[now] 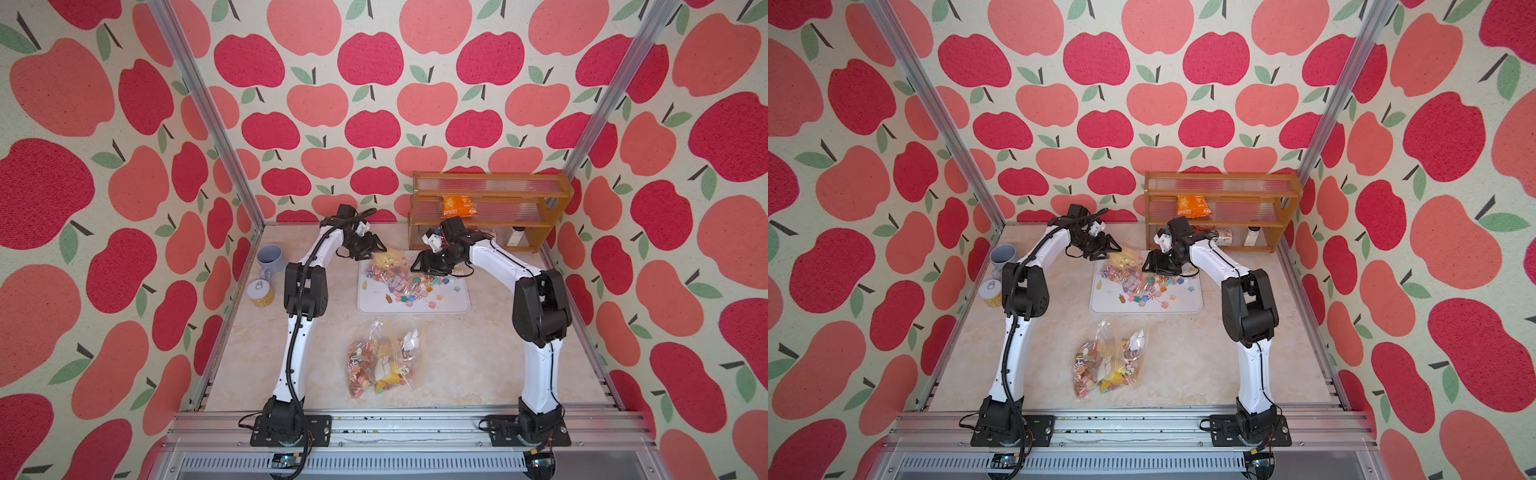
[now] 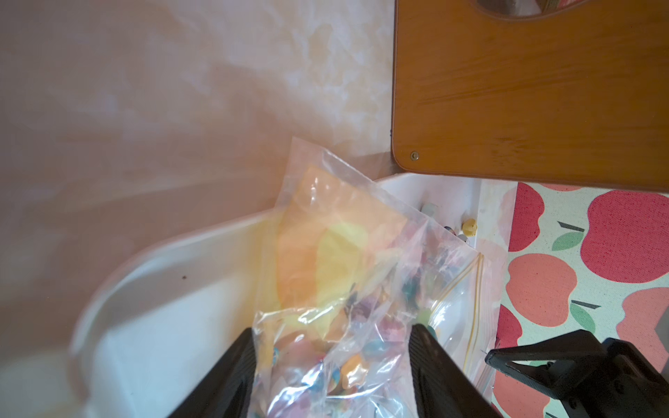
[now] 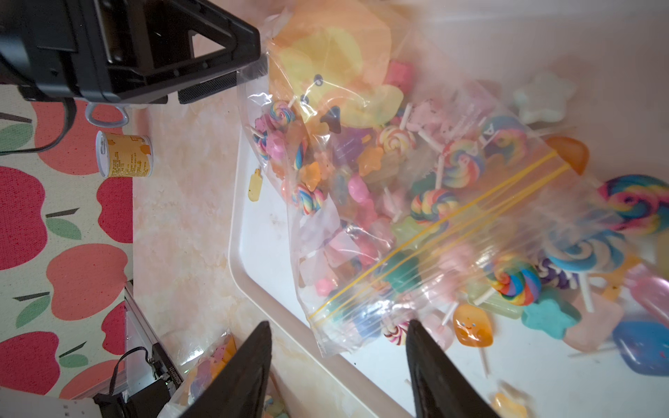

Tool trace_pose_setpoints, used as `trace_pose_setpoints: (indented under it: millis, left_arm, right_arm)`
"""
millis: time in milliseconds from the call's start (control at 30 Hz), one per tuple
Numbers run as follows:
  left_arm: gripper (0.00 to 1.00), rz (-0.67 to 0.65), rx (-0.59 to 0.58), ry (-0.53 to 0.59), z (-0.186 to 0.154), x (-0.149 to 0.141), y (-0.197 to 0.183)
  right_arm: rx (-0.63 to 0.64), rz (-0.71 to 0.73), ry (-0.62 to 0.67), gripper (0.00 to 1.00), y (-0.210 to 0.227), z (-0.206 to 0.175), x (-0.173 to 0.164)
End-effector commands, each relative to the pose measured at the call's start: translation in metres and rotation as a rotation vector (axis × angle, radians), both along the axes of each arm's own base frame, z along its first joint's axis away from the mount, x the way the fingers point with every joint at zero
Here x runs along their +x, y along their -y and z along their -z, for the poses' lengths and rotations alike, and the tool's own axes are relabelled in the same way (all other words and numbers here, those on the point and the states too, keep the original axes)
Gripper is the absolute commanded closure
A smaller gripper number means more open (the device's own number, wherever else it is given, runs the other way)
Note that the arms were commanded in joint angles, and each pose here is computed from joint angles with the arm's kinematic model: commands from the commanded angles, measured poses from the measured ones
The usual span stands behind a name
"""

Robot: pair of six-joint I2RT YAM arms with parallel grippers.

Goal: Pour candies out of the ziploc bag
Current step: 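Pour the candies out of the ziploc bag onto the tray.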

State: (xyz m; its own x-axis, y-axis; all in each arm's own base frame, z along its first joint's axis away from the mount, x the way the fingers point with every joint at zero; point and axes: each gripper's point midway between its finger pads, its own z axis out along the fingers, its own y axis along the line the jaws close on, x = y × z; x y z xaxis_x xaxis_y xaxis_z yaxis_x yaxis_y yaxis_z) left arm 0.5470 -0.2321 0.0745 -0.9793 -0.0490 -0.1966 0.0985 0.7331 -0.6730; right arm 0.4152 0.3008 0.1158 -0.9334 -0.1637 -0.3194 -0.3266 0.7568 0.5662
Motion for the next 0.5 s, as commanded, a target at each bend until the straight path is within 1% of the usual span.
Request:
trace_pose_setpoints:
  millis: [0,200,300,400,467]
  left_arm:
    - [0.36,0.043,0.027,-0.054,0.008,-0.015,0.006]
    - [0.36,0.064,0.047,-0.093,0.008,-0.026,0.008]
    - [0.33,0.069,0.07,-0.117,0.01,-0.033,0.005]
    - [0.3,0.077,0.12,-0.124,0.014,-0.038,0.0]
    - [0.29,0.078,0.132,-0.126,0.015,-0.039,-0.002]
  right_arm:
    - [0.02,-0.009,-0.001,0.39,-0.007,-0.005,0.003]
    - [0.021,-0.018,0.003,0.39,-0.006,-0.008,0.001]
    - [0.022,-0.018,0.003,0.39,-0.005,-0.01,0.0]
    - [0.025,-0.019,0.005,0.39,-0.005,-0.011,0.0]
    - [0.028,-0.021,0.007,0.39,-0.005,-0.013,-0.001]
